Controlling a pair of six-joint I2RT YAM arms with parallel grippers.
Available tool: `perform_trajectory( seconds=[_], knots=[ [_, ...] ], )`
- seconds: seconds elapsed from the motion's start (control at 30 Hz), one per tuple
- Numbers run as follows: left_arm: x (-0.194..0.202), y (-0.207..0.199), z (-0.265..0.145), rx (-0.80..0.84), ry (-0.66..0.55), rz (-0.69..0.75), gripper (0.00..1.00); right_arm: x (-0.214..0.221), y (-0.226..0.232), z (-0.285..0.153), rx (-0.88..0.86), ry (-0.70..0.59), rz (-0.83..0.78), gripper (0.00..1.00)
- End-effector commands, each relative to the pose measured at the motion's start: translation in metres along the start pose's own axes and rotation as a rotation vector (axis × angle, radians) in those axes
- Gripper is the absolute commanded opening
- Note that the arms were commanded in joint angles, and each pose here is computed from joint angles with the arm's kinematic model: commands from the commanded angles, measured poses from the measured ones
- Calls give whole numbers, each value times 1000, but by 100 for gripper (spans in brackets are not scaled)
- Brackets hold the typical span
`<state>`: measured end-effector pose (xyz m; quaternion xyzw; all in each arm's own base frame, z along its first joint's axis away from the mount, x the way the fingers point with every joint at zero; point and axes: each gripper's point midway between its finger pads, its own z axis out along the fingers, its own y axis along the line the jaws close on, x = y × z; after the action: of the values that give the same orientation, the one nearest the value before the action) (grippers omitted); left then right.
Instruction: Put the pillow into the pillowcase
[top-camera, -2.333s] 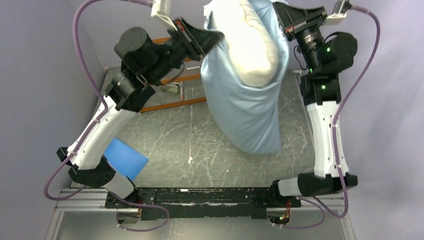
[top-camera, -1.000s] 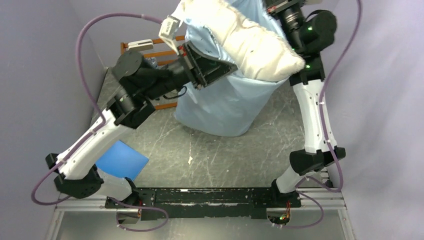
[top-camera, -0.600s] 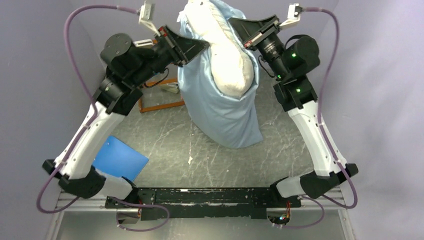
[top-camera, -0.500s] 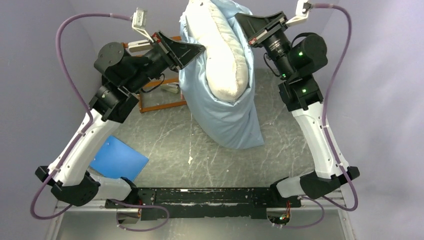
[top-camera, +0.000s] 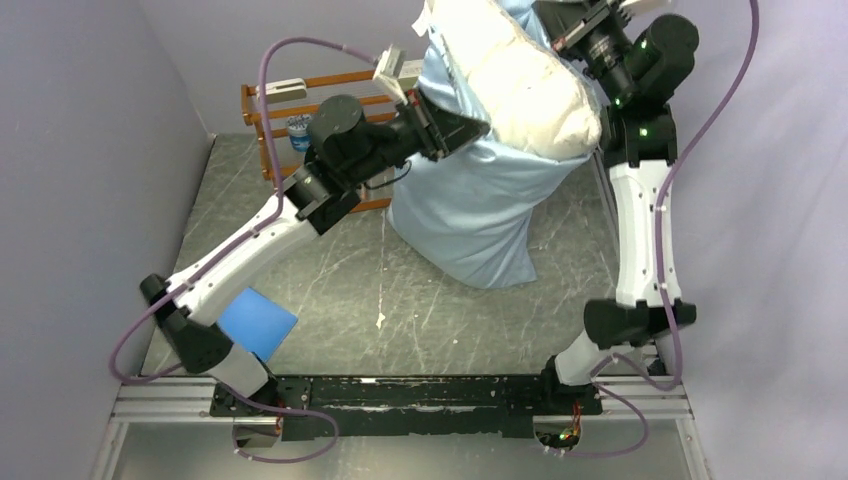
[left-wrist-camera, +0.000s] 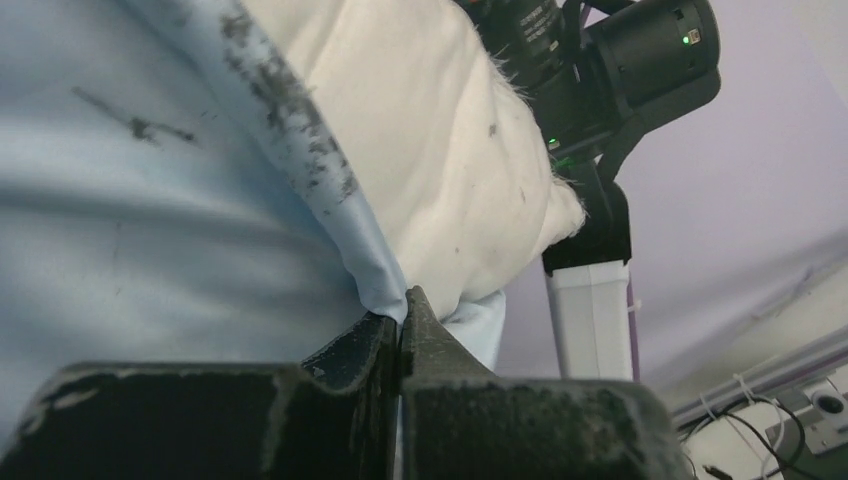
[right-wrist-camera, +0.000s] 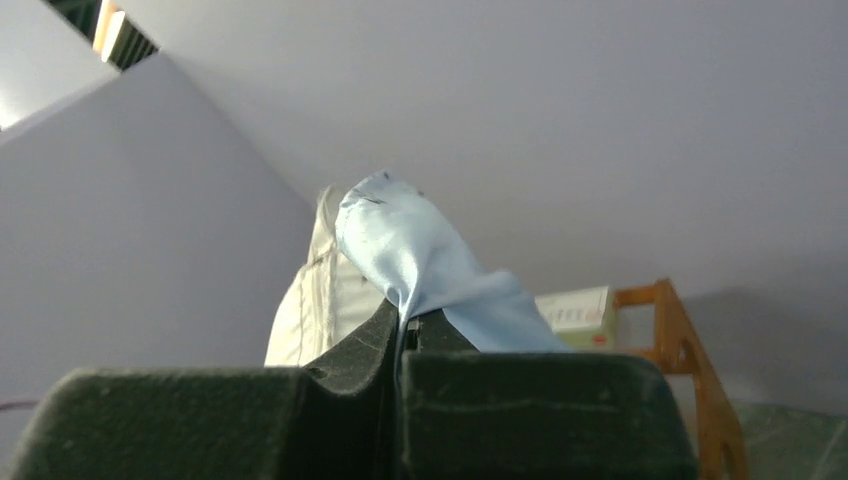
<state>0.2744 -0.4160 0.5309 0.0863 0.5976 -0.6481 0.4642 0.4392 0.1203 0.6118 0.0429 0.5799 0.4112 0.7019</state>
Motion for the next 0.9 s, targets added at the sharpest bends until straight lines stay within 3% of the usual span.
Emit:
perform_trajectory(
  seconds=[0.0, 0.13, 0.23, 0.37, 0.57, 0.7, 0.8, 0.87],
  knots=[
    [20, -9, -44, 17, 23, 3, 5, 4, 57, -51, -195, 2, -40, 0],
    [51, 22, -98, -104, 50, 10, 5, 51, 69, -60, -260, 127, -21, 0],
    [35, 20, -114, -132, -24, 48, 5, 40, 90, -57, -301, 125, -45, 0],
    [-4, -29, -93, 17, -109, 98, 5, -28, 113, -57, -272, -102, -174, 0],
    [-27, -95, -25, 289, -123, 4, 5, -136, 130, -94, -128, -571, -414, 0],
    [-8, -115, -5, 344, -149, -35, 5, -163, 121, -101, 14, -634, -530, 0],
    [4, -109, -5, 325, -121, -22, 5, -153, 129, -99, -46, -588, -552, 0],
    [12, -86, -13, 227, -113, 21, 5, -130, 138, -102, -140, -516, -522, 0]
  ],
)
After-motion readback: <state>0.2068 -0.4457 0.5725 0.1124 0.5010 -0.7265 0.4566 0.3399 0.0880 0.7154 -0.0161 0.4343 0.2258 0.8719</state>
